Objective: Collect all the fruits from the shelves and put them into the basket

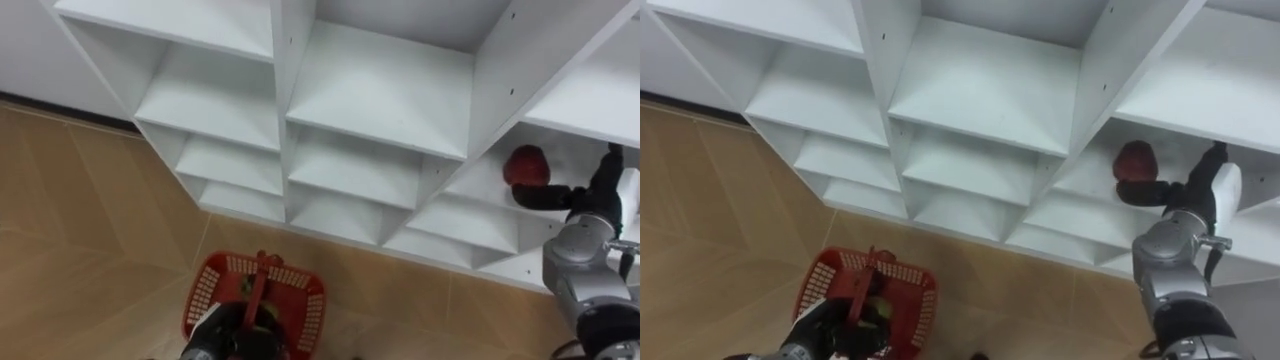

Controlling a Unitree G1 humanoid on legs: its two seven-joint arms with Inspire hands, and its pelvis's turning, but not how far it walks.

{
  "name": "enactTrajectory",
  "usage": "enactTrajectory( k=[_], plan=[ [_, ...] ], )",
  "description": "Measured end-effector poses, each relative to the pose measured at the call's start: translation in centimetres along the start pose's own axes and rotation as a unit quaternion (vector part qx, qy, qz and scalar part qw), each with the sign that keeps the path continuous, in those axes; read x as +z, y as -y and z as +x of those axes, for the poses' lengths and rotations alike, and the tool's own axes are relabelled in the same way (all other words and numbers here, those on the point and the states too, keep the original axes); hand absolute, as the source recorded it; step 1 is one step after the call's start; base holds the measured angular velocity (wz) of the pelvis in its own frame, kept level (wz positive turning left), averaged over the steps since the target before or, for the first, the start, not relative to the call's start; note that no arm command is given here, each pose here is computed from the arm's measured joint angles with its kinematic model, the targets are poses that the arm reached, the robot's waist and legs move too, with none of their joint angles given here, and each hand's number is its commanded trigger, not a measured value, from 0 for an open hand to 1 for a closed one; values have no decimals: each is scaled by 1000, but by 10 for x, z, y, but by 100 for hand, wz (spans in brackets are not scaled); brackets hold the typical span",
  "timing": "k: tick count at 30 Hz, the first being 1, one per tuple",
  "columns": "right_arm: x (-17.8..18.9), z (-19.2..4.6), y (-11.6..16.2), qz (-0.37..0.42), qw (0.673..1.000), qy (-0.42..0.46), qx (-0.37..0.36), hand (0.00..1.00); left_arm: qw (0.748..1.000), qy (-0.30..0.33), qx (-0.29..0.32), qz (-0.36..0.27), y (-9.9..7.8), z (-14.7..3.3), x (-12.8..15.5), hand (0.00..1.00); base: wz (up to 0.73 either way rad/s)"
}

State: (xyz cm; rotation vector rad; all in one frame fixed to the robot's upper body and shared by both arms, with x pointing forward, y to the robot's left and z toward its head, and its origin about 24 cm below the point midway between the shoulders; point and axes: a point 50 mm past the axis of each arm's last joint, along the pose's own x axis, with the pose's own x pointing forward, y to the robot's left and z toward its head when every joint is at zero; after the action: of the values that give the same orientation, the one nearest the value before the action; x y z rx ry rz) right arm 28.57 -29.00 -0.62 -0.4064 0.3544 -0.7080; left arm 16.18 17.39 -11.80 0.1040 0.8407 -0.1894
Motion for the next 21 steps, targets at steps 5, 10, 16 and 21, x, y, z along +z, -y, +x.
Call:
enactTrajectory(
  k=[5,10,16,21],
  plan=[
    [11,3,-2,8,1000,14,0,0,1000,2,-1,-2,1,1,0,100,-4],
    [21,4,-5,-2,999,38,4,0,1000,1,-9,3,5,3,1,100,-1],
    [25,3,-10,-7,999,47,15,0,1000,5,-15,12,8,5,4,100,0],
    [25,1,-14,-15,998,52,30,0,999,10,-23,20,12,7,9,100,0]
  ],
)
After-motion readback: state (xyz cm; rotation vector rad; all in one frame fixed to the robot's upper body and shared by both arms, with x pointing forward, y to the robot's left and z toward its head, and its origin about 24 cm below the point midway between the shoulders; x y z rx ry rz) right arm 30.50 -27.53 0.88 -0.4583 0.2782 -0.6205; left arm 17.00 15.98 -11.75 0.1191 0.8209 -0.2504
